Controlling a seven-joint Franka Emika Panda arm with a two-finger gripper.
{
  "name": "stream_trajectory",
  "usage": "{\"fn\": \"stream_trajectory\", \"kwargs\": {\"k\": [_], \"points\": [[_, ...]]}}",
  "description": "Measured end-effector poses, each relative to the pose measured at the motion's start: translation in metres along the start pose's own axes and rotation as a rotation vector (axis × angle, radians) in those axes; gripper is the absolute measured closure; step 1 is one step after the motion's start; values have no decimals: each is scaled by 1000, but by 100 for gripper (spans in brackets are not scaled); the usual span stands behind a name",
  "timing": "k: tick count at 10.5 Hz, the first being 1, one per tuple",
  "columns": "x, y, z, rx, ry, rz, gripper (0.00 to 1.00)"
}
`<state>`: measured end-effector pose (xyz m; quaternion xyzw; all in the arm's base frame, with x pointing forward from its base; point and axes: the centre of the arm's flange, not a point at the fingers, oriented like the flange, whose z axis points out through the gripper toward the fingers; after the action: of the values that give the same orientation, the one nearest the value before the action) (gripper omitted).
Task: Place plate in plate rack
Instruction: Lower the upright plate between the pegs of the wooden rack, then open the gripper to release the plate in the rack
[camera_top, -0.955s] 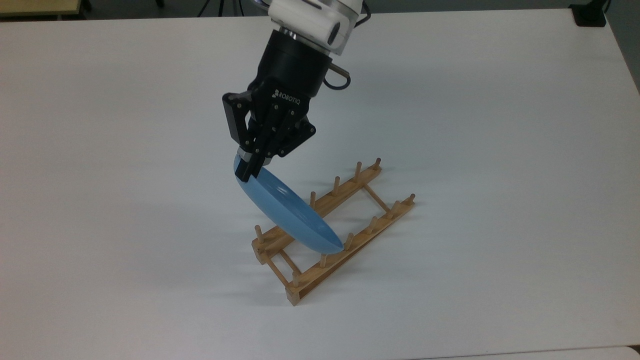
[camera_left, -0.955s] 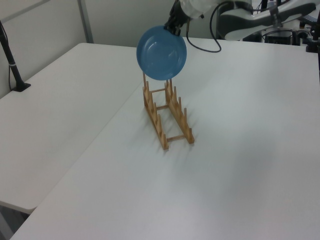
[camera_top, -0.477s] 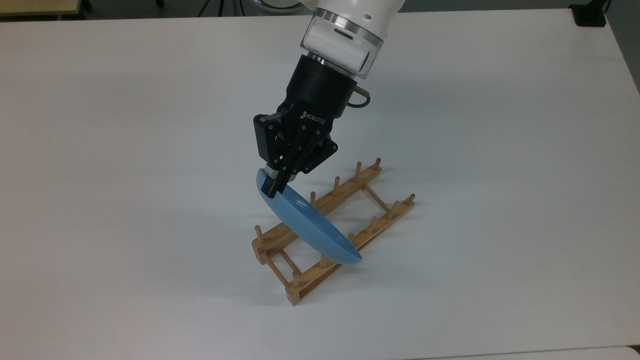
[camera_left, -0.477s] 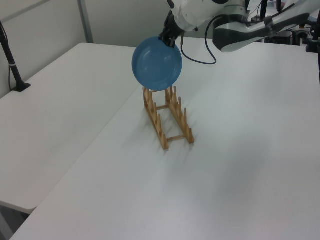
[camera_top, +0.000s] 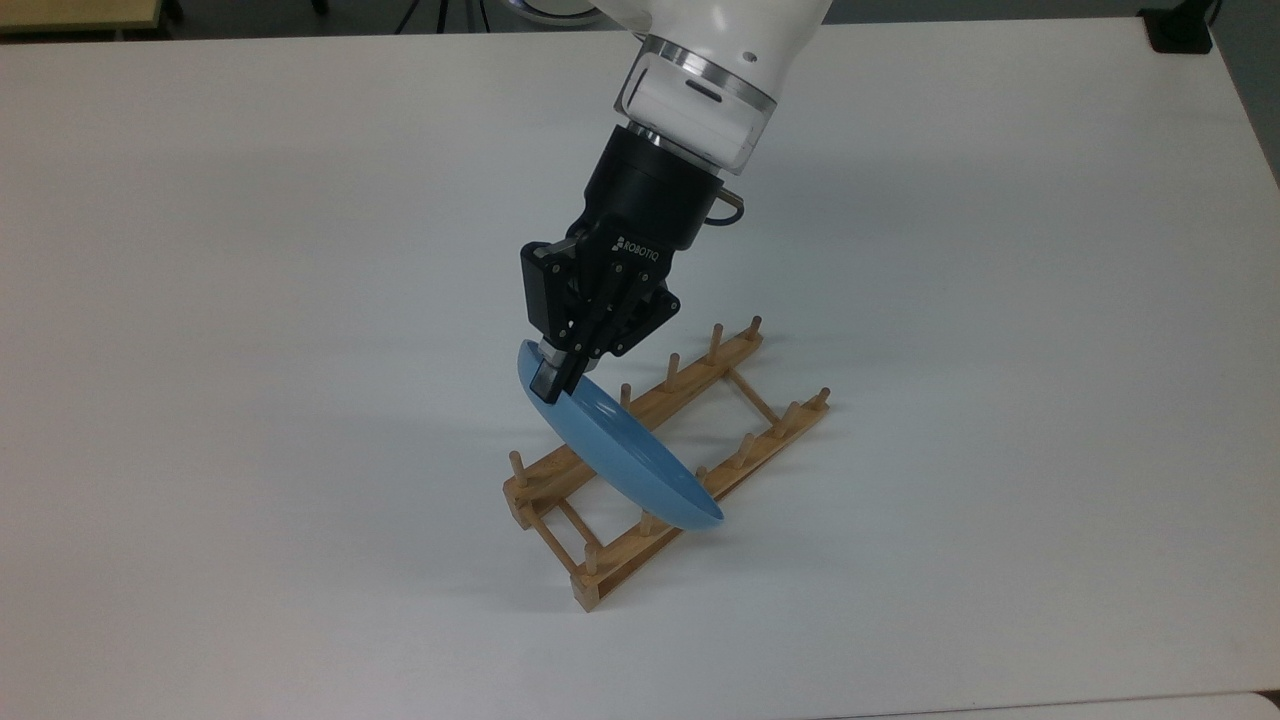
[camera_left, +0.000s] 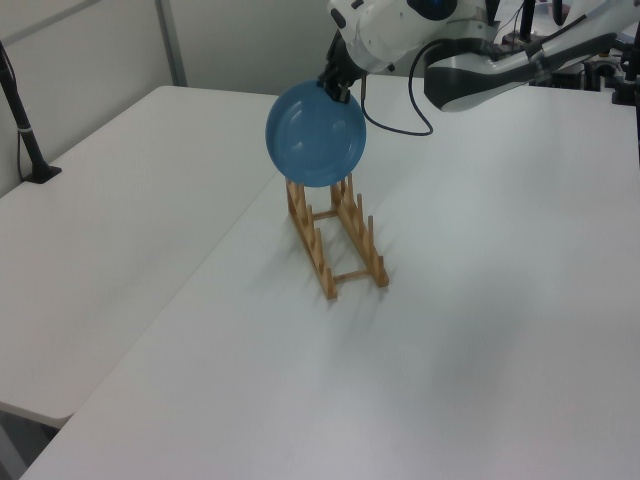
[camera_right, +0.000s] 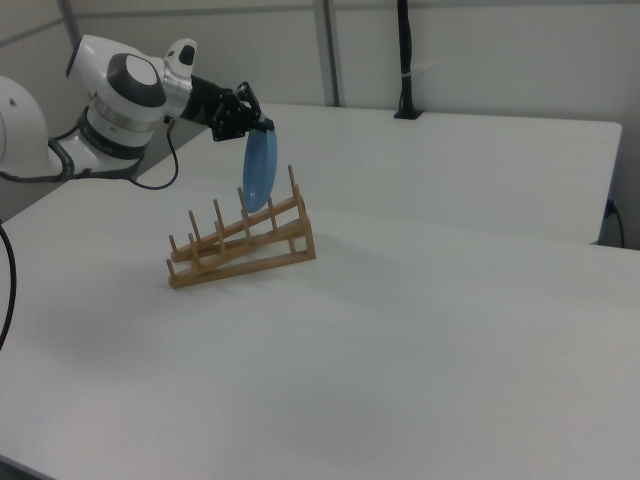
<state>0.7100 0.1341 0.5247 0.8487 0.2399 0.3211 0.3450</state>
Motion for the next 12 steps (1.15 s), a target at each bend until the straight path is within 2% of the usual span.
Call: {"fn": "stream_trajectory", "kwargs": {"k": [4,5,10,12], "points": [[3,-22,-1,-14,-2,12,93],[3,-32,0,-8,-5,20,80],[5,-38,-1,-3,-4,112,4],[12,-45,-10,10,13,238,0]]}}
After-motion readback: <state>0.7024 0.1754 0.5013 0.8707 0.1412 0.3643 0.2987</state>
